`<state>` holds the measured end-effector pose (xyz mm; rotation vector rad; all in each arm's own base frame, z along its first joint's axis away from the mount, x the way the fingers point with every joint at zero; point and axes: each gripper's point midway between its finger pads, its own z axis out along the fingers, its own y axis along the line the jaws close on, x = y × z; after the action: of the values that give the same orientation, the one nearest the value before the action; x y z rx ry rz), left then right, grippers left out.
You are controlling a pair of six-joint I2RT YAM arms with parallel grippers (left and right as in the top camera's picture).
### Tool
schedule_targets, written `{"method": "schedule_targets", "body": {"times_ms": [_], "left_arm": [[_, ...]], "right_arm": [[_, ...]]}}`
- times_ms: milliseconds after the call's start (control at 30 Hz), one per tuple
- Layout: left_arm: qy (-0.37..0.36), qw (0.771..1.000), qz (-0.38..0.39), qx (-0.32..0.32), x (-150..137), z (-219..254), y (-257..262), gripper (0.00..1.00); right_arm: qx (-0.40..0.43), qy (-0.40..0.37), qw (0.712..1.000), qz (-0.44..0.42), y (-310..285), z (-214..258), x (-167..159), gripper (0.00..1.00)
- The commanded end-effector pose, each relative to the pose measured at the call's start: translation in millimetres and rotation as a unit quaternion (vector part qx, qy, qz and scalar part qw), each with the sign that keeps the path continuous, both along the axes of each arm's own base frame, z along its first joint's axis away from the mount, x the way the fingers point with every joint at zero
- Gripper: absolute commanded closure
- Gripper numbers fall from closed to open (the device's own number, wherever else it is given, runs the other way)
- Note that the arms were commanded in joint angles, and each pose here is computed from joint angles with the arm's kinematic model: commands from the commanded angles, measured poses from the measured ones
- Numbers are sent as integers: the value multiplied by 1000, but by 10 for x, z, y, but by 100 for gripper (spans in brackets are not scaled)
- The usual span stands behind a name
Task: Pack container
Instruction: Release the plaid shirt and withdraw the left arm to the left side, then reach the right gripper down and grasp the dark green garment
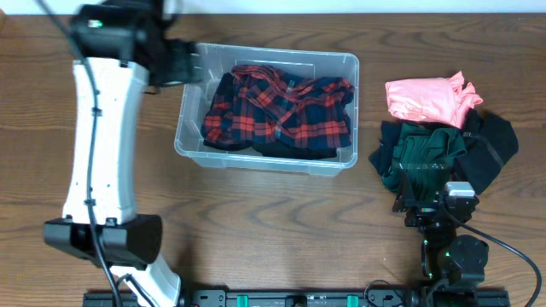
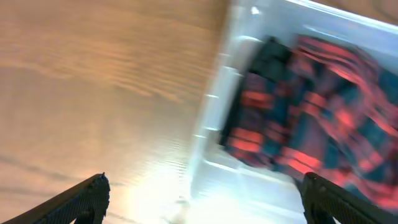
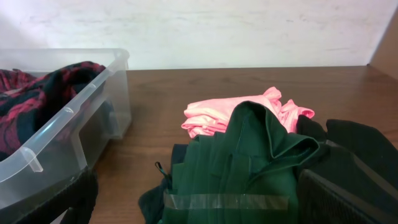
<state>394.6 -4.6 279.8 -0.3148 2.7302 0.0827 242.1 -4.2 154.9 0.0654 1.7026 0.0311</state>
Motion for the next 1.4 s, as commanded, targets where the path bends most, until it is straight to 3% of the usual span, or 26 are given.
{"method": "schedule_targets", "body": {"times_ms": [0,133,333,433,700,833,1067,1367], "left_arm": [[11,999,46,-6,-36,-51,403,2],[8,995,94,-43,-102,-59,848,2],[5,980,194,-43,-342,-66,1607,2],[3,972,232,-44,-470,-65,1877,2],[-1,958,281,-51,-616,-66,2128,2],[5,958,280,-56,-639,-79,2098,2],[21,958,281,-60,-705,-104,2060,2],[21,958,281,-60,-705,-104,2060,2]], "right_arm": [[0,-19,1000,-15,-57,85,8,1],[-2,-31,999,-28,-102,144,11,1],[18,-113,993,4,9,574,4,1],[18,-115,993,3,4,752,-25,1],[24,-10,1000,-18,-68,1299,208,1],[62,106,992,-15,-85,1389,528,1],[101,273,955,55,109,1092,696,1],[240,312,919,31,-272,593,447,1]]}}
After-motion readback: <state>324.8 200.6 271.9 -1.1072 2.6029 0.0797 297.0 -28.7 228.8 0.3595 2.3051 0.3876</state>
